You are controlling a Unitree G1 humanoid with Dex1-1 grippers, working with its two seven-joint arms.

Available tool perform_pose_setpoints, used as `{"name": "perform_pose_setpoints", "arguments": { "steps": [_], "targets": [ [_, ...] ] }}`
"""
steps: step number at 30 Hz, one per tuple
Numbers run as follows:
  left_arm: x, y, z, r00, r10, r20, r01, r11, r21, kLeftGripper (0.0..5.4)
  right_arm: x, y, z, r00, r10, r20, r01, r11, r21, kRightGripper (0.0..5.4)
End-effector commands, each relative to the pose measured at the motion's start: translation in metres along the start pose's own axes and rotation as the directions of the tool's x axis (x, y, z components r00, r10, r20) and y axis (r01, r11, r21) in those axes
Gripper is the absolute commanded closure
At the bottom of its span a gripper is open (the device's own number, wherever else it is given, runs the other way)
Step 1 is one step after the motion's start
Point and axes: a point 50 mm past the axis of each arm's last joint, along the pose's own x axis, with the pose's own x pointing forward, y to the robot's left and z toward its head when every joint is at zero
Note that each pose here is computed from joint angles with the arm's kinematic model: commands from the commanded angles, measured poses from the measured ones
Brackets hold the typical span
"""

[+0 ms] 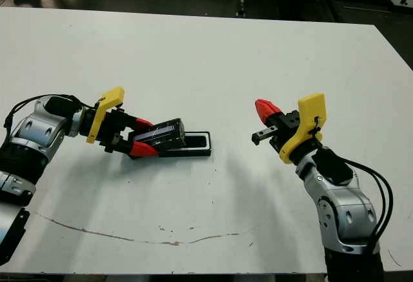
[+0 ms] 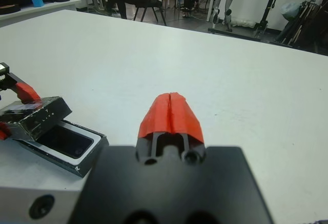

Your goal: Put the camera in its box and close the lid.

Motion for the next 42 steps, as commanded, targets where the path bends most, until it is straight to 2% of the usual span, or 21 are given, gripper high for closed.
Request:
{"name": "perform_pose_setpoints", "arguments": {
  "steps": [1, 10, 17, 26, 34, 42],
  "targets": [
    [0.008, -0.008, -0.023, 0.998, -0.036, -0.046, 0.033, 0.996, -0.081, 2.23, -0.004, -0.003, -0.002, 1.000, -0.014, -0.020, 0.014, 1.000, -0.008, 5.40],
    [0.018, -0.011, -0.028, 0.998, -0.026, -0.049, 0.020, 0.993, -0.114, 2.23, -0.004, -0.004, -0.002, 1.000, -0.016, -0.020, 0.016, 1.000, -0.004, 5.40],
    [0.027, -0.013, -0.030, 0.999, -0.004, -0.035, 0.000, 0.994, -0.109, 2.23, -0.004, -0.004, -0.002, 1.000, -0.016, -0.016, 0.016, 1.000, 0.000, 5.40],
    [0.040, -0.016, -0.027, 0.999, -0.009, -0.044, 0.004, 0.993, -0.116, 2.23, -0.004, -0.005, -0.001, 1.000, -0.025, -0.017, 0.025, 1.000, 0.015, 5.40],
    [0.045, -0.017, -0.025, 0.999, -0.011, -0.038, 0.008, 0.997, -0.081, 2.23, -0.004, -0.005, 0.000, 1.000, -0.021, -0.011, 0.021, 1.000, 0.012, 5.40],
    [0.052, -0.017, -0.022, 0.999, -0.035, -0.036, 0.031, 0.995, -0.100, 2.23, -0.004, -0.005, 0.001, 1.000, -0.021, -0.013, 0.021, 1.000, 0.010, 5.40]
  ]
}}
